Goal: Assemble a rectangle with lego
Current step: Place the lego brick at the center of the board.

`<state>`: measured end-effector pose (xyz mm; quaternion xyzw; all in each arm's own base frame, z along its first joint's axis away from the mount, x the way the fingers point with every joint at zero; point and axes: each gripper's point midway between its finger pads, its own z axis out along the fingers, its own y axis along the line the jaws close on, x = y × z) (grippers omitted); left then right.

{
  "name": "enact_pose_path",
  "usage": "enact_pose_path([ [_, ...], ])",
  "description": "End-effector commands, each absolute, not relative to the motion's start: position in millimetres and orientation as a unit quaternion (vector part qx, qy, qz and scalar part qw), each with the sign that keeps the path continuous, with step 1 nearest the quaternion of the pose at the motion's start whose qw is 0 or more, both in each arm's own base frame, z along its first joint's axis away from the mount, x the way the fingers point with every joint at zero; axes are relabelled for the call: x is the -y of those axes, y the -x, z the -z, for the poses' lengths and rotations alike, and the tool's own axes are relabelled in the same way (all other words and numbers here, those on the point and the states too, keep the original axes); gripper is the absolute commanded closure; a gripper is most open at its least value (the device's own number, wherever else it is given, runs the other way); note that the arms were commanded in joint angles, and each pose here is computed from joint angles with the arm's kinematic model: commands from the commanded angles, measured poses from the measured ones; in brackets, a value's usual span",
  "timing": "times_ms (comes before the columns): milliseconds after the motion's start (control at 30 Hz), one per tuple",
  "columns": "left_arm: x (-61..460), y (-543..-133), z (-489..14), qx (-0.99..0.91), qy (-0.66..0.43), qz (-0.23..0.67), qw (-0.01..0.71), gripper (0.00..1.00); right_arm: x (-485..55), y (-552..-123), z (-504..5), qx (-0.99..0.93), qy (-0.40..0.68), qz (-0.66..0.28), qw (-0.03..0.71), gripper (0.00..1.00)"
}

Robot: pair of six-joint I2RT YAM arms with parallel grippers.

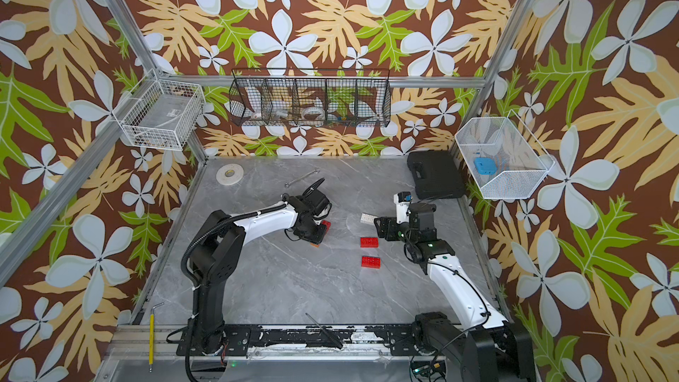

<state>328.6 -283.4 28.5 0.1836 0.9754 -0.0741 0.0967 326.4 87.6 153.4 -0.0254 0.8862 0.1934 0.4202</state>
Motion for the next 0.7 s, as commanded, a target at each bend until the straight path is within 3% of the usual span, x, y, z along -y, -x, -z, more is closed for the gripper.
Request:
enact_pose_path([
  [0, 280.1, -328.0, -27.4, -0.977, -0.182, 0.066, 0.091, 0.78, -86.7, -328.3, -154.0, -0.885, 0.029, -0.188, 0.425, 0.20],
  [667, 284.9, -327.7, -27.1, -0.977, -0.182, 0.073, 0.084, 0.76, -86.8, -328.0, -151.4, -0.886, 0.030, -0.187, 0.423, 0.20],
])
